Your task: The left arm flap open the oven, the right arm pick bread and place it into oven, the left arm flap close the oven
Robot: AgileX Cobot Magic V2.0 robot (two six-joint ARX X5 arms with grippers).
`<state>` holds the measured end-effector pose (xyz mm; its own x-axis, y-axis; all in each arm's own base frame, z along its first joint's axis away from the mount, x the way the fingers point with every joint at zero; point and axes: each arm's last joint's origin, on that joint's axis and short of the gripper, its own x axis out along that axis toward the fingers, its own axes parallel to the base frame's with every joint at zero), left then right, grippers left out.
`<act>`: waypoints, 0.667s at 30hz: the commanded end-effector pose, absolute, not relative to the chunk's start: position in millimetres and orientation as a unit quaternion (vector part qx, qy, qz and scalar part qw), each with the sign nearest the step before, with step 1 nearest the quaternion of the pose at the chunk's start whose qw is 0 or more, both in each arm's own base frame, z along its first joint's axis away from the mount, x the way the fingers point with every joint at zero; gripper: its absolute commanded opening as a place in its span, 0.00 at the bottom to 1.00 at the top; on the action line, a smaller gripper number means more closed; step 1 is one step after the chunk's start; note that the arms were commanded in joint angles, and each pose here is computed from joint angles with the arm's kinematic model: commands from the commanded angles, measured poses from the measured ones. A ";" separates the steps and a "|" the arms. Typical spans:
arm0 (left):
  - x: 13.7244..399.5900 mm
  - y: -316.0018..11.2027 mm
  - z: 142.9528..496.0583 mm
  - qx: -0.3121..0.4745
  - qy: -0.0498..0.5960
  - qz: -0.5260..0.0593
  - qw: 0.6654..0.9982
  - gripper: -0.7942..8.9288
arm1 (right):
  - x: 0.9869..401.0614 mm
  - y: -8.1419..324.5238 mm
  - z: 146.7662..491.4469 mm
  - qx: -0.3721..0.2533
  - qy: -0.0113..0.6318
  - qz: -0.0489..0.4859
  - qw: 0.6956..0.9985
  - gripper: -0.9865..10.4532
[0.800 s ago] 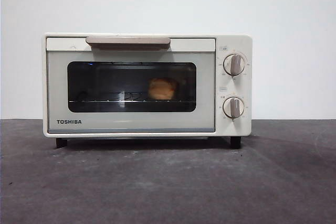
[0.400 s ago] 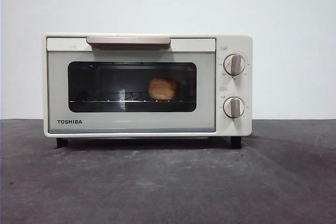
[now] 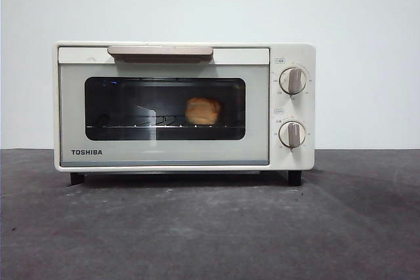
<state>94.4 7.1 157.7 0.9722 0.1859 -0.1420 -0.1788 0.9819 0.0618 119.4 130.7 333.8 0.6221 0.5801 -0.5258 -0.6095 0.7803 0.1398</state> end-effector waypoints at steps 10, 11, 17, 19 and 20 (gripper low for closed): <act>95.5 7.5 151.8 0.026 0.078 0.094 0.992 0.11 | 119.3 132.7 334.9 -0.033 0.276 0.333 0.901 0.09; 95.5 7.5 151.8 0.026 0.078 0.094 0.992 0.11 | 119.4 130.2 336.2 -0.032 0.272 0.326 0.905 0.09; 95.5 7.5 151.8 0.026 0.078 0.094 0.992 0.11 | 124.9 105.5 346.1 0.006 0.205 0.280 0.938 0.09; 95.5 7.4 151.8 0.026 0.078 0.094 0.992 0.11 | 124.7 91.9 344.6 0.025 0.171 0.276 0.946 0.09; 95.5 7.4 151.8 0.026 0.078 0.094 0.992 0.11 | 124.1 85.3 342.5 0.031 0.156 0.273 0.949 0.09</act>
<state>94.4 7.1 157.7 0.9722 0.1859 -0.1420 -0.1788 0.9819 0.0618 124.1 88.0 342.3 0.7971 0.5256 -0.2971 -0.5013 0.8504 0.1596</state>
